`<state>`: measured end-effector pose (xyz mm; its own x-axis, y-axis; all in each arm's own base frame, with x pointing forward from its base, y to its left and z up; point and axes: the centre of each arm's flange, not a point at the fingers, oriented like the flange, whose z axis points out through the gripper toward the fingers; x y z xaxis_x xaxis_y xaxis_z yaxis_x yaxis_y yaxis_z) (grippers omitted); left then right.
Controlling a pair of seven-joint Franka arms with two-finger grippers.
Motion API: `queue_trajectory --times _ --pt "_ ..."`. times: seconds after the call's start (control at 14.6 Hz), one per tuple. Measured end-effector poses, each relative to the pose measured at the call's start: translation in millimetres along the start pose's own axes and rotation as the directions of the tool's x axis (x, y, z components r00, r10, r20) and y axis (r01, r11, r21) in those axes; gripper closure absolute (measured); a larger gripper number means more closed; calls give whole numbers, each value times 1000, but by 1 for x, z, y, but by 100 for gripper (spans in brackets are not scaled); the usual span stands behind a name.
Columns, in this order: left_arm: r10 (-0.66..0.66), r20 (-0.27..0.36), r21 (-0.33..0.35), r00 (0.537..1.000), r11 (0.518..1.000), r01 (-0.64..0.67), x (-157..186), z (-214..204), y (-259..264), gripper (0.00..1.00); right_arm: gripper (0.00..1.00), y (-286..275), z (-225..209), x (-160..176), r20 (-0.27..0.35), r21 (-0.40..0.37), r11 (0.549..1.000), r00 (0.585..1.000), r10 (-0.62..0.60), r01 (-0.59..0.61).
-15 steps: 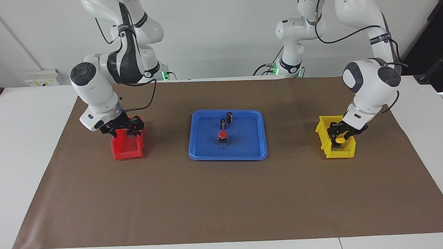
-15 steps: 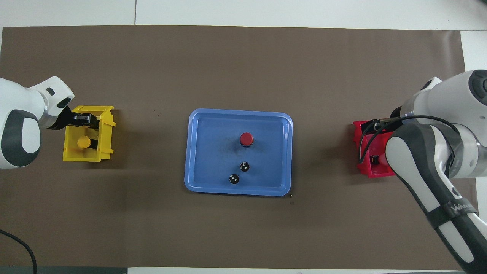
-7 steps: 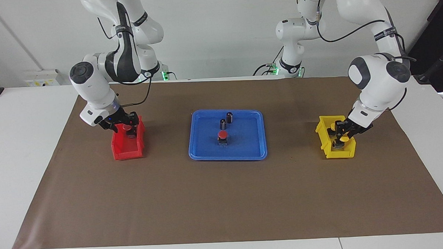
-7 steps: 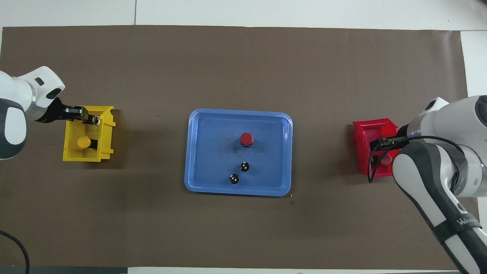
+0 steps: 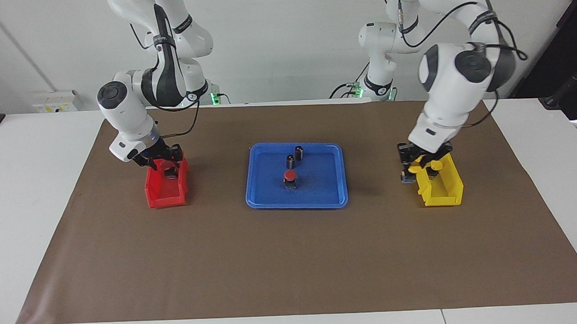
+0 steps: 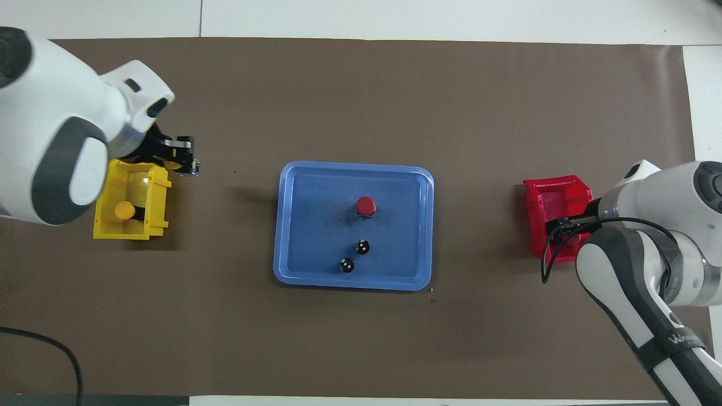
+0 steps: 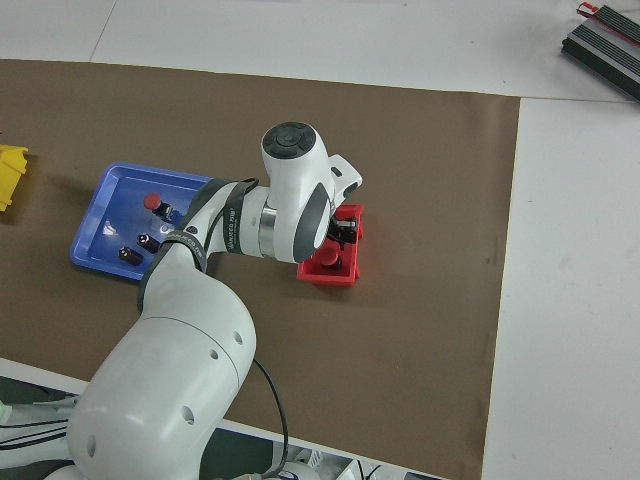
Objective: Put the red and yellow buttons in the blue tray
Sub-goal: 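Carry the yellow button into the tray with the left gripper and release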
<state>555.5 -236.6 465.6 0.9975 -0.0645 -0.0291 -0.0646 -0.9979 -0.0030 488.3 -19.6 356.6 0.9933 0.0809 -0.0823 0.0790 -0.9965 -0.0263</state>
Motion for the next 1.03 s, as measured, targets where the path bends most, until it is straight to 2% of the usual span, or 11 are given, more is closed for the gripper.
queue_trajectory --times 0.14,0.27,0.41,0.62,0.89,0.96,1.03 --pt "-7 6 -24 1000 1000 7 -26 20 64 59 23 3 0 -3 1 1 1000 1000 7 -7" --pt "-26 -23 -48 999 999 25 -45 36 108 59 23 6 1 -5 3 2 1000 1000 14 -14" --pt "-35 -44 -64 998 997 32 -57 58 139 59 23 6 5 -7 -1 1 1000 1000 13 -13" --pt "-50 -48 -75 998 996 46 -57 95 158 59 26 6 12 -12 -21 -2 1000 1000 3 -3" --pt "-61 -56 -83 997 995 56 -54 106 164 59 39 6 12 -13 -22 -2 1000 1000 1 -1" --pt "-61 -57 -84 996 995 56 -54 105 164 53 52 5 13 -13 -22 -2 1000 1000 1 -1" --pt "-62 -54 -82 997 995 57 -54 106 164 44 59 5 12 -13 -23 -2 1000 1000 1 -1"
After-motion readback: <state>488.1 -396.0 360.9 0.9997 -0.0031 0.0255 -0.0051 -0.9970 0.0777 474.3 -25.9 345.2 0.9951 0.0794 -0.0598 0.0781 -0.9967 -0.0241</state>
